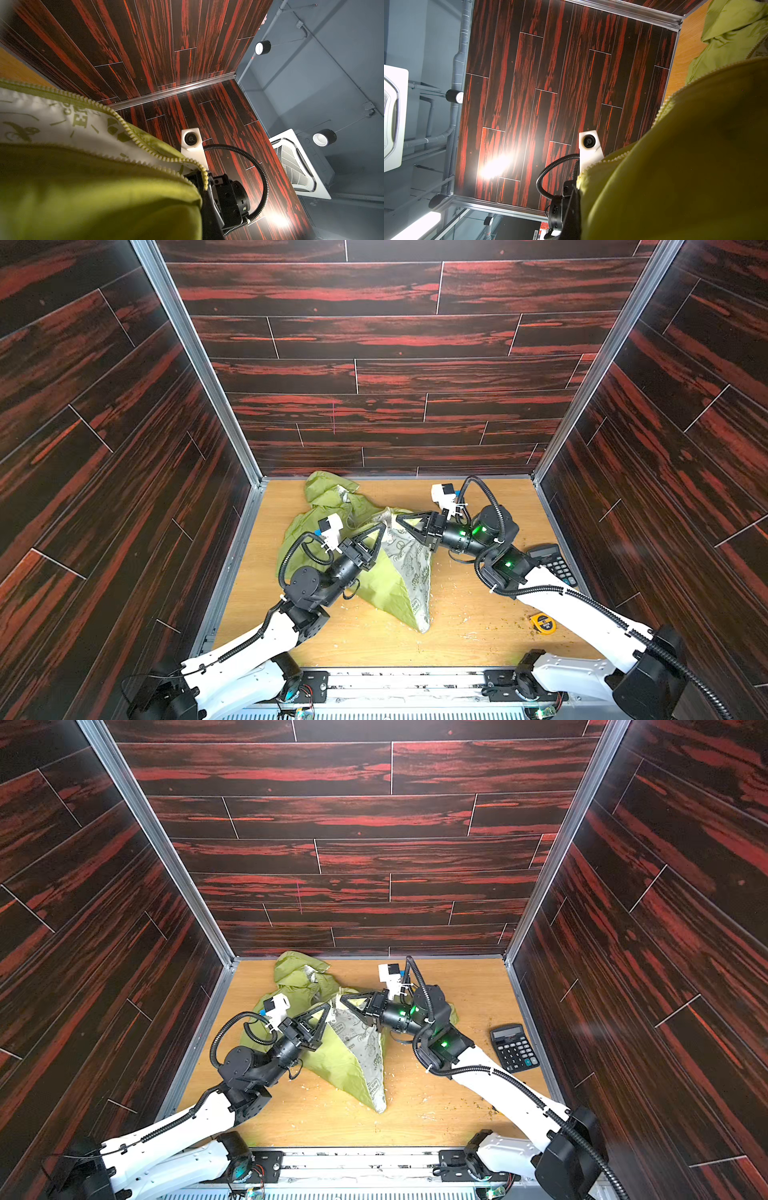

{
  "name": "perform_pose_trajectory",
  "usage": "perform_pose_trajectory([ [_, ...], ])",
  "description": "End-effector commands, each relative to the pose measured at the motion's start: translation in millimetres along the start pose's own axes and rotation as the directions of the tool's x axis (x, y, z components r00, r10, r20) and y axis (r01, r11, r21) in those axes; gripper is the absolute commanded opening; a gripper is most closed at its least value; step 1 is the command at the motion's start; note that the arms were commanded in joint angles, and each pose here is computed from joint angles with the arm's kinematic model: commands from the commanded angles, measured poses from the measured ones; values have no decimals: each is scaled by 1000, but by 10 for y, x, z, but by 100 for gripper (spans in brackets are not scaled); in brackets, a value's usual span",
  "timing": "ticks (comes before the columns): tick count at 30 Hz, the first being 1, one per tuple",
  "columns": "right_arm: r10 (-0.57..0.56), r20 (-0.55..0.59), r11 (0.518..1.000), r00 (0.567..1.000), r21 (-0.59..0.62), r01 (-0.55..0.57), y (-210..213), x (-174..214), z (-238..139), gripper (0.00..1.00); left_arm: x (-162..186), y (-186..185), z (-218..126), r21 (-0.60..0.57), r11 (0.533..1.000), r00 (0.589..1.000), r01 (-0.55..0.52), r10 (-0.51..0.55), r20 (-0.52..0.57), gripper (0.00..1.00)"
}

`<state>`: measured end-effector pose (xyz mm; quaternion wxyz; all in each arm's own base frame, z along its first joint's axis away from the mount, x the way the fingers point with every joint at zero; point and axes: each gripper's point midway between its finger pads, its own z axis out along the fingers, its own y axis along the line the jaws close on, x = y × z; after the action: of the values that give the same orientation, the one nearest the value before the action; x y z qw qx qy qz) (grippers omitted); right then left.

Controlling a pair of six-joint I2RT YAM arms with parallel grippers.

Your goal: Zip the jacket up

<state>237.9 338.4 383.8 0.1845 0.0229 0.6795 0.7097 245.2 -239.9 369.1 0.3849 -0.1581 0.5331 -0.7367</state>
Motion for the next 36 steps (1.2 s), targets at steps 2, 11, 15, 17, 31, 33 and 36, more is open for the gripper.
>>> perform_pose_trajectory([
  [2,-15,-13,999,1000,-42,15,152,15,54,0,-28,-247,-30,93,996,1000,-1,0,5,0],
  [11,-12,-38,999,999,-42,11,146,78,118,0,-30,-267,-47,100,995,1000,0,0,6,0],
  [15,-13,-46,999,999,-45,10,159,108,141,0,-34,-275,-55,102,995,1000,-4,3,8,0],
  [17,-12,-49,999,999,-48,9,164,122,146,0,-39,-278,-61,102,995,1000,-3,2,11,0],
  [31,-19,-80,997,997,-72,14,236,248,79,0,-52,-231,-55,82,997,1000,-11,10,20,0],
  [33,-15,-85,998,996,-59,10,193,270,71,0,-49,-249,-42,86,996,1000,-10,9,17,0],
  [36,-5,-89,999,996,-39,2,109,291,61,0,-57,-298,-29,98,995,1000,-17,15,18,0],
])
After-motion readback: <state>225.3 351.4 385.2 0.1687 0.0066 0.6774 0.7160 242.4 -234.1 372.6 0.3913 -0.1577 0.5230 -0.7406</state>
